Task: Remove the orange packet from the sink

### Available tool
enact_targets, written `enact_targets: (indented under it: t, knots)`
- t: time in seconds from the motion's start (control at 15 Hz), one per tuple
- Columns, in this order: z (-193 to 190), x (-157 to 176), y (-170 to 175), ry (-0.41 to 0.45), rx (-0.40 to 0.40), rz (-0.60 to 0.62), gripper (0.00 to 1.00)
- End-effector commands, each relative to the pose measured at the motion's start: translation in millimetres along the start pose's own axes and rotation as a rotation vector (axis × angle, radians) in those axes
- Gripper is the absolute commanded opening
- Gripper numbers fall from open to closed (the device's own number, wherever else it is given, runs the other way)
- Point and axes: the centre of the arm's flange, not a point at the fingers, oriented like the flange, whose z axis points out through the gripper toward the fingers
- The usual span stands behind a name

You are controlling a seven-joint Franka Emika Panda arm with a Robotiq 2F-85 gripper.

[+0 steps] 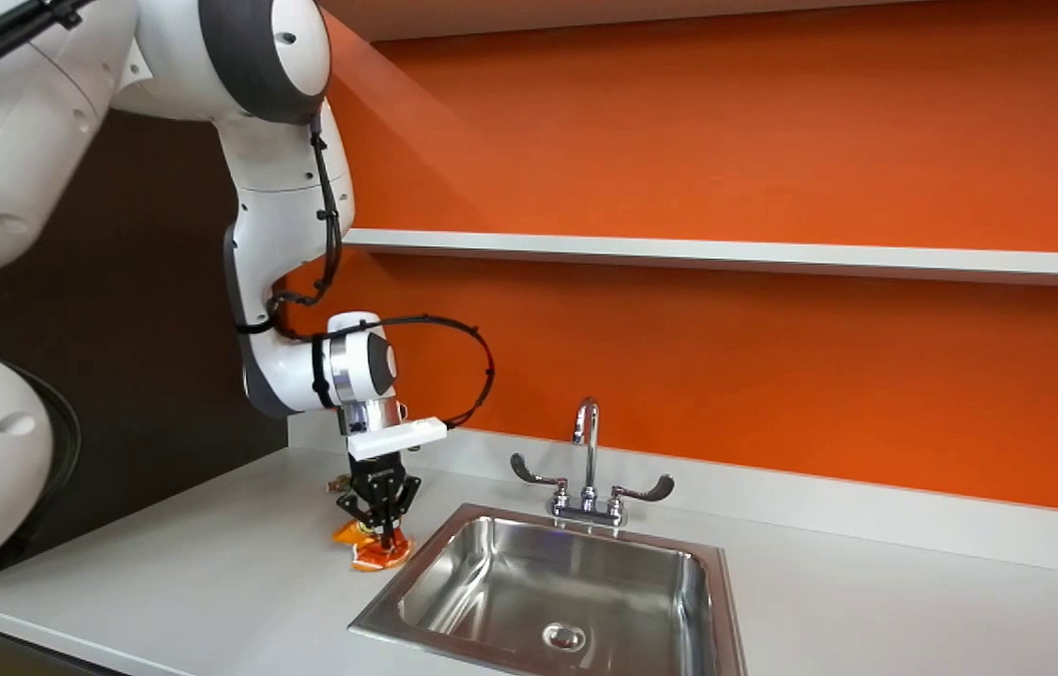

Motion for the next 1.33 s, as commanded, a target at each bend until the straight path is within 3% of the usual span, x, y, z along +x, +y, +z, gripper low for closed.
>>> enact_targets:
  t: [0.0,0.6,0.67,1.27]
  knots:
    - [5.0,5.5,7.4,-0.009,-0.007,-0.045,0.27]
    - [-8.1,-21.2,11.0,0.027,-0.032,-0.003,0.95]
    - [-9.1,-24.4,11.9,0.031,-0.034,0.004,0.99]
    - [-23.9,-55.2,4.8,0.077,-0.054,0.052,1.00]
